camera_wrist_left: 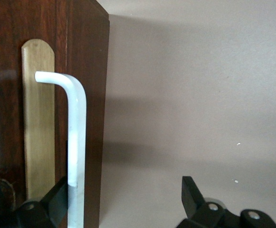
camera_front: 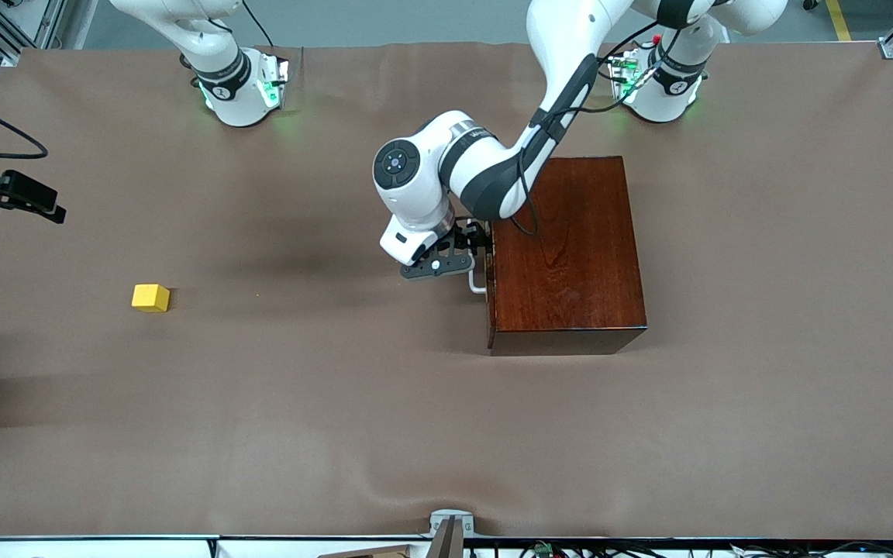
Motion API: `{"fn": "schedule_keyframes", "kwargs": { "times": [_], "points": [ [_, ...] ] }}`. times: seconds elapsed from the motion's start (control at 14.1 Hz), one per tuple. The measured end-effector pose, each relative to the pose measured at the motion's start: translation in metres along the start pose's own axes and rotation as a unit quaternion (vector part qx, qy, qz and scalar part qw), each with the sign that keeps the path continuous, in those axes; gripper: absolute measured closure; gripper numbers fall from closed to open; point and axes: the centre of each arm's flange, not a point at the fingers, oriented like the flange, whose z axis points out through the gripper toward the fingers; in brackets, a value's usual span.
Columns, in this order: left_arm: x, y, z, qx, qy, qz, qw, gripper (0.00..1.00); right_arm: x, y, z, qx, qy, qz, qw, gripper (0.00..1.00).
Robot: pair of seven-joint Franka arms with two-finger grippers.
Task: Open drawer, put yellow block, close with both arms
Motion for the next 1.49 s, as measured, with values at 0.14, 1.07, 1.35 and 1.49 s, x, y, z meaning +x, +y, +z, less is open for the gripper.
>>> {"fn": "schedule_keyframes", "kwargs": {
  "times": [0.14,1.07,1.35,1.49],
  "points": [
    [0.0,0.001,0.0,-0.002,0.001,-0.002,1.0,0.0,0.0,0.0,0.0,0.0,0.0,0.0,1.0,0.0],
    [-0.007,0.02,-0.009,-0.051,0.033,-0.027,0.998,0.0,0.0,0.0,0.0,0.0,0.0,0.0,1.0,0.0],
    [-0.011,0.028,-0.011,-0.068,0.044,-0.03,0.996,0.0,0.0,0.0,0.0,0.0,0.0,0.0,1.0,0.0],
    [-0.012,0.03,-0.011,-0.07,0.045,-0.029,0.996,0.0,0.0,0.0,0.0,0.0,0.0,0.0,1.0,0.0]
  ]
}}
